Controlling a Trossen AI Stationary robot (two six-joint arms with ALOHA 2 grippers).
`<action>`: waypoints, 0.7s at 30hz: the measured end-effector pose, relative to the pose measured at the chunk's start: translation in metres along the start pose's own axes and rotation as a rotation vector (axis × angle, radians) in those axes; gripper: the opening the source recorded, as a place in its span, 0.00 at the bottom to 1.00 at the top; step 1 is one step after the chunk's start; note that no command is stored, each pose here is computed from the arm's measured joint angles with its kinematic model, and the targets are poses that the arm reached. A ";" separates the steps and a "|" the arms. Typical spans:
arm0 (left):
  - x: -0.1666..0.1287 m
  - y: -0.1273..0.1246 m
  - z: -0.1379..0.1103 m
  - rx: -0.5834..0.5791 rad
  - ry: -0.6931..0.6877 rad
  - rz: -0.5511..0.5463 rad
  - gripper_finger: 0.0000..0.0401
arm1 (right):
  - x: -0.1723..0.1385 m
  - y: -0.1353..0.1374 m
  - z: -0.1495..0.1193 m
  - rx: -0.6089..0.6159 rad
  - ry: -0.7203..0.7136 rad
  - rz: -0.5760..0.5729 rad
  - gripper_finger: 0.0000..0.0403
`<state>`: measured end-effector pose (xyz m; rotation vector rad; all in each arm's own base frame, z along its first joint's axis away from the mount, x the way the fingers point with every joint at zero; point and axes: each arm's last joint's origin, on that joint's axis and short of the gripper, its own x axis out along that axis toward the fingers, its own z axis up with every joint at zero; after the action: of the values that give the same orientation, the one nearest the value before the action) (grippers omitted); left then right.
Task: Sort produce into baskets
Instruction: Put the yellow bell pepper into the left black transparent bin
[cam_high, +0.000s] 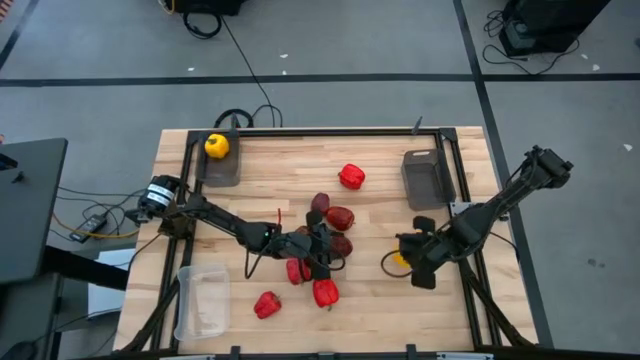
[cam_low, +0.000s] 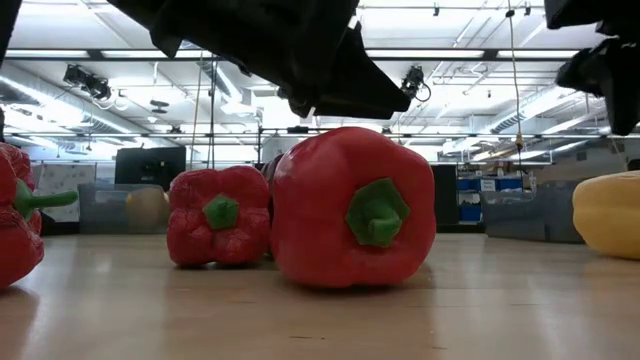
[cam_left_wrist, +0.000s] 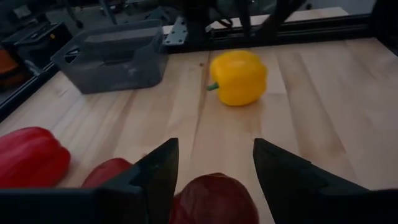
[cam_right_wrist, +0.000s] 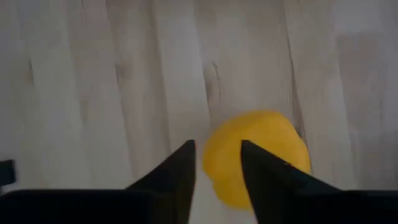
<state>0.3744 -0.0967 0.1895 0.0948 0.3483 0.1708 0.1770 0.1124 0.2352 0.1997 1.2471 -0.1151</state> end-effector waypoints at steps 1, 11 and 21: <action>0.000 0.000 0.000 -0.001 0.000 0.002 0.53 | -0.003 -0.004 -0.002 0.035 0.013 -0.011 0.42; 0.000 0.001 0.000 -0.005 -0.004 0.011 0.53 | -0.007 -0.034 -0.003 0.350 0.139 -0.138 0.89; 0.001 0.002 -0.001 0.046 0.011 0.013 0.53 | 0.000 -0.035 0.008 0.738 0.217 -0.048 0.96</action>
<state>0.3744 -0.0948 0.1885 0.1413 0.3622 0.1762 0.1779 0.0767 0.2345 0.8377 1.3808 -0.6099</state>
